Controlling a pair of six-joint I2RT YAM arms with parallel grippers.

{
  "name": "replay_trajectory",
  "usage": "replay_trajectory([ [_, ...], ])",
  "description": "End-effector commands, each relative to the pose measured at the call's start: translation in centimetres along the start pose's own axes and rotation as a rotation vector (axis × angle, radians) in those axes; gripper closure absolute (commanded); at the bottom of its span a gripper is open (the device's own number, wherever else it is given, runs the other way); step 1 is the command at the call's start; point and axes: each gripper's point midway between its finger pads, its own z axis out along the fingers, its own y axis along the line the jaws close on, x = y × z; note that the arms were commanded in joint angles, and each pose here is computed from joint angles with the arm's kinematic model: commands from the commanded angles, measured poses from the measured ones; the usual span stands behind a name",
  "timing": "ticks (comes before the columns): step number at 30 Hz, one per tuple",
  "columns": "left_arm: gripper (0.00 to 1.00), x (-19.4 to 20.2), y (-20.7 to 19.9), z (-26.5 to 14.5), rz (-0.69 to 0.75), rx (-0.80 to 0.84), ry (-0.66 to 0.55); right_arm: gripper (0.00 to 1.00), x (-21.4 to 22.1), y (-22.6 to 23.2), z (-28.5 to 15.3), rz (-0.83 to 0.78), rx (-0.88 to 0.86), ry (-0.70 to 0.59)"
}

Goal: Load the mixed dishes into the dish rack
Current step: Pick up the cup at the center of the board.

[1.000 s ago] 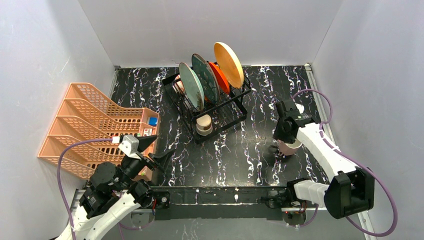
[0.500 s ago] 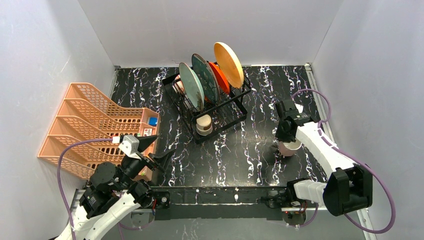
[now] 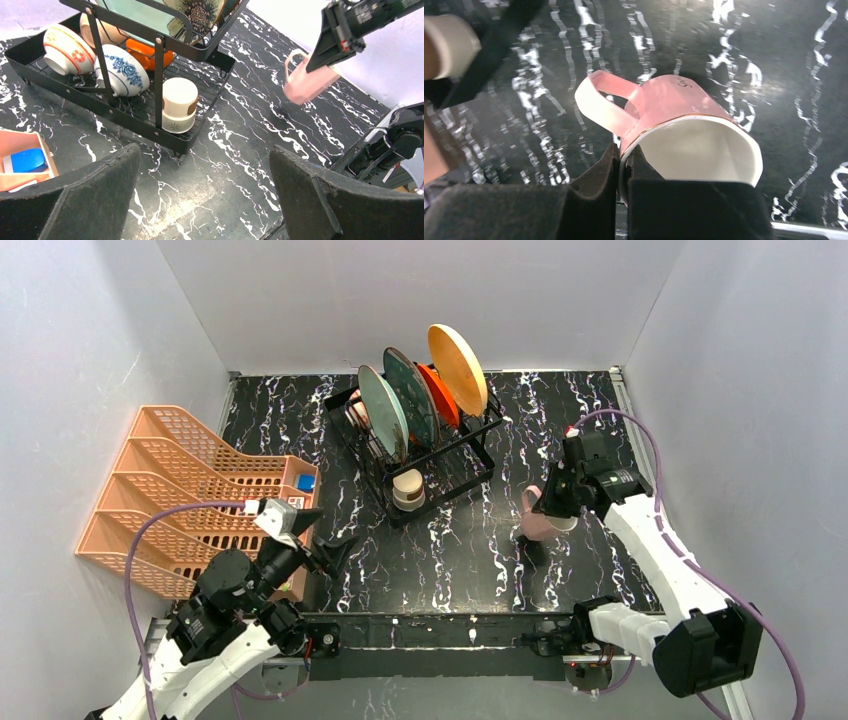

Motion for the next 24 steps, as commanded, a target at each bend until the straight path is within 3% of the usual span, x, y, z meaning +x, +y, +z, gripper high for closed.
replay_trajectory([
  [1,0.02,-0.9,-0.4,0.6,-0.028,-0.006,0.021,0.99,-2.9,6.4,-4.7,-0.074,-0.328,-0.118],
  [7,0.02,-2.1,-2.0,1.7,-0.118,0.045,0.01,0.99,-1.8,11.6,-8.7,-0.268,-0.624,-0.147],
  [15,0.02,-4.4,-7.7,2.2,-0.161,0.316,0.088,0.99,4.0,18.8,-11.2,-0.596,-0.8,-0.061],
  [24,0.06,-4.5,-12.0,1.2,-0.198,0.547,0.219,0.99,9.9,24.3,-15.0,-0.807,-0.994,0.061],
])
